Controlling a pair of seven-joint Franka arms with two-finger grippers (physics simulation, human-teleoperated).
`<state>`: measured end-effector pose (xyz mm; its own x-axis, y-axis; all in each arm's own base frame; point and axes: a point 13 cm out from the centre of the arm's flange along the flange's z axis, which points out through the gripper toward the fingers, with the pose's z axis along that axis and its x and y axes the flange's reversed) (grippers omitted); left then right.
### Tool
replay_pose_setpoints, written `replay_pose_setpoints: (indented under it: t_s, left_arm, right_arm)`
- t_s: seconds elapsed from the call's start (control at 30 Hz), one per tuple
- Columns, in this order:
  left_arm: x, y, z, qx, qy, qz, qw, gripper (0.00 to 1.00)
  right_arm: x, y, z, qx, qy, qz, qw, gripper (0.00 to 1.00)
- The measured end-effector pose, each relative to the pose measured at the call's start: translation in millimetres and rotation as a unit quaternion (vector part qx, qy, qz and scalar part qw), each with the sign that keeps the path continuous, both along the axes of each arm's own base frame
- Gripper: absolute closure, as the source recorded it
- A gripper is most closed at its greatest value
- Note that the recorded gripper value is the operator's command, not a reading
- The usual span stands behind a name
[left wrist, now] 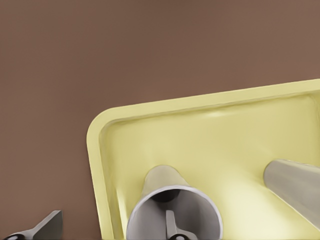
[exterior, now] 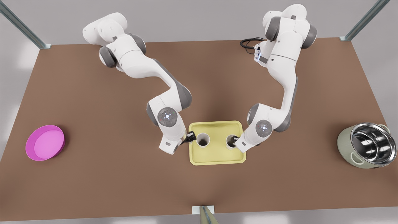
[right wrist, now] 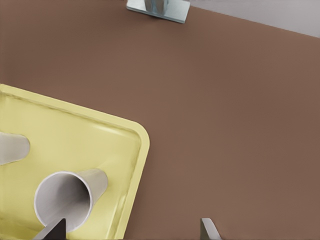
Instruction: Use the left arm to pick up the white IKEA cup from the tray and place it on the middle-left position; use the right arm to pick up the white IKEA cup from the tray and place it on the middle-right position
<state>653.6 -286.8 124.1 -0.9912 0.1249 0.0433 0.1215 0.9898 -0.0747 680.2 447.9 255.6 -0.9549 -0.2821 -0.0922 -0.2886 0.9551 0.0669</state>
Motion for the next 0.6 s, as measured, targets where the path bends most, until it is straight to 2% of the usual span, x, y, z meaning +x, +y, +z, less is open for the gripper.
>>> replay_pose_setpoints:
  t_s: [0.13,0.17,0.2,0.3,0.4,0.53,0.6]
  left_arm:
    - [-0.6,-4.3,-16.4,-0.001,-0.003,0.006,1.000,0.00]
    - [-0.8,-6.7,-18.3,-0.001,-0.004,0.007,1.000,0.07]
    - [-0.4,-9.5,-18.5,-0.002,-0.006,0.007,1.000,0.23]
    - [-1.2,-18.7,-22.7,-0.005,-0.009,0.007,1.000,0.52]
    - [-1.8,-24.1,-22.7,-0.007,-0.011,0.009,1.000,0.58]
    - [1.8,-28.2,-17.3,-0.009,-0.017,0.011,1.000,0.73]
    - [4.3,-27.8,-14.1,-0.009,-0.020,0.013,1.000,0.75]
  right_arm:
    - [-6.5,41.2,-33.8,0.030,-0.003,-0.020,0.999,0.00]
    - [-9.6,46.1,-34.2,0.033,-0.001,-0.026,0.999,0.00]
    - [-13.1,49.4,-34.6,0.035,0.003,-0.031,0.999,0.00]
    - [-21.9,50.4,-39.5,0.030,0.020,-0.047,0.998,0.00]
    - [-27.0,46.8,-49.5,0.021,0.034,-0.061,0.997,0.00]
    - [-35.4,44.5,-81.3,0.007,0.055,-0.074,0.996,0.00]
    - [-42.0,46.4,-103.8,-0.002,0.065,-0.077,0.995,0.00]
